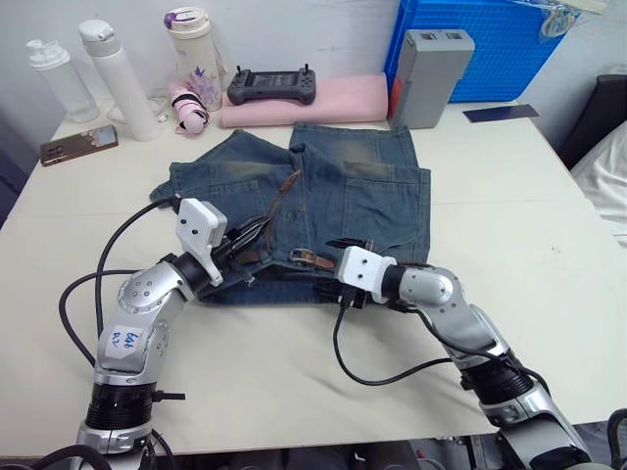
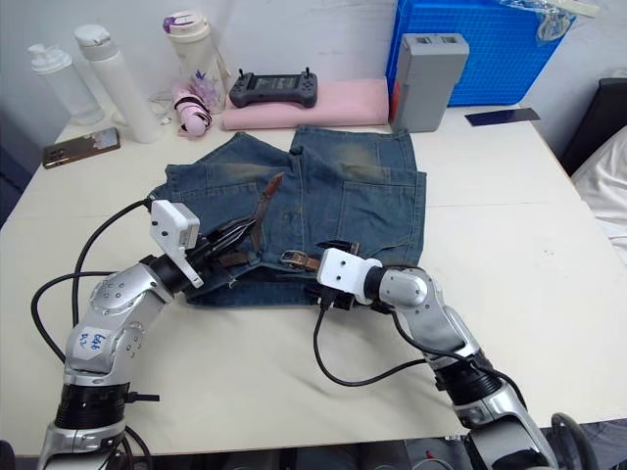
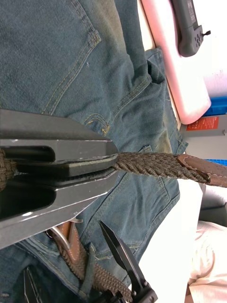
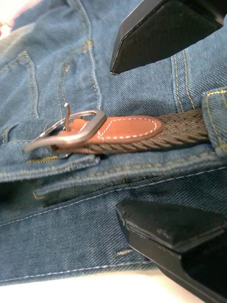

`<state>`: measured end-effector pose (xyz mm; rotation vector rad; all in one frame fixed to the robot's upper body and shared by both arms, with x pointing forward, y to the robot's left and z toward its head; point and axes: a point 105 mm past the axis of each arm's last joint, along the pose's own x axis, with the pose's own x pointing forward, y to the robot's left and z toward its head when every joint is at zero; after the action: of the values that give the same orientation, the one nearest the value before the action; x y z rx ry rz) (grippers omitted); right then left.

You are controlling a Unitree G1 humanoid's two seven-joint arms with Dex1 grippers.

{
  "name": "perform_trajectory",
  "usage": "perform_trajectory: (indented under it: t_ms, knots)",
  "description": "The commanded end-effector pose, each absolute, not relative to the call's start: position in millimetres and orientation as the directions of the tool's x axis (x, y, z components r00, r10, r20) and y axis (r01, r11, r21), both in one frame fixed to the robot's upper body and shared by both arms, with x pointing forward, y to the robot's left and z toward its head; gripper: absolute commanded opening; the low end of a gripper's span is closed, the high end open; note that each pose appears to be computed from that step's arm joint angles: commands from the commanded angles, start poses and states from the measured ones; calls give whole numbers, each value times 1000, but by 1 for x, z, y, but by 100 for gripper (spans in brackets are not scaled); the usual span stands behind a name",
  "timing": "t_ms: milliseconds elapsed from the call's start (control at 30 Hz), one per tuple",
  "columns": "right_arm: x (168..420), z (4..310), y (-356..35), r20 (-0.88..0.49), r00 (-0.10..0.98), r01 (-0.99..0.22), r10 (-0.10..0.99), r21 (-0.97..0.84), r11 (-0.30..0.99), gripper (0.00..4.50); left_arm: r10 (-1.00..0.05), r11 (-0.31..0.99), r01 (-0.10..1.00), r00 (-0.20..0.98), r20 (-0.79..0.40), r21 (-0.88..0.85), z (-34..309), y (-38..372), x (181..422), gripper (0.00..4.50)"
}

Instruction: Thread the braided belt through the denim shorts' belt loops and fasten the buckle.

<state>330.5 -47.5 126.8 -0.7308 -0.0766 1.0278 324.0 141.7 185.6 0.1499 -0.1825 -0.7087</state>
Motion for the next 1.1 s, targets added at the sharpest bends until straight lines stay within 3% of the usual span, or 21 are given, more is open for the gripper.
perform_trajectory:
  t_ms: [33,233,467,700,1100]
  knots:
    - [329,139,-46,-234,541,-745,808,-579,331,313,-659,749,623,734,163,224,199,143,316,0]
    - [328,144,-47,-234,536,-761,811,-549,345,3,-658,750,622,737,156,225,197,145,316,0]
    - [338,156,-49,-212,578,-748,788,-524,408,3,-681,728,645,721,128,233,193,142,311,0]
    - [349,170,-48,-160,649,-725,744,-428,540,3,-743,650,737,668,-51,185,156,136,290,0]
    - [347,188,-42,-96,655,-705,749,-433,562,3,-639,735,671,733,-234,96,119,152,296,0]
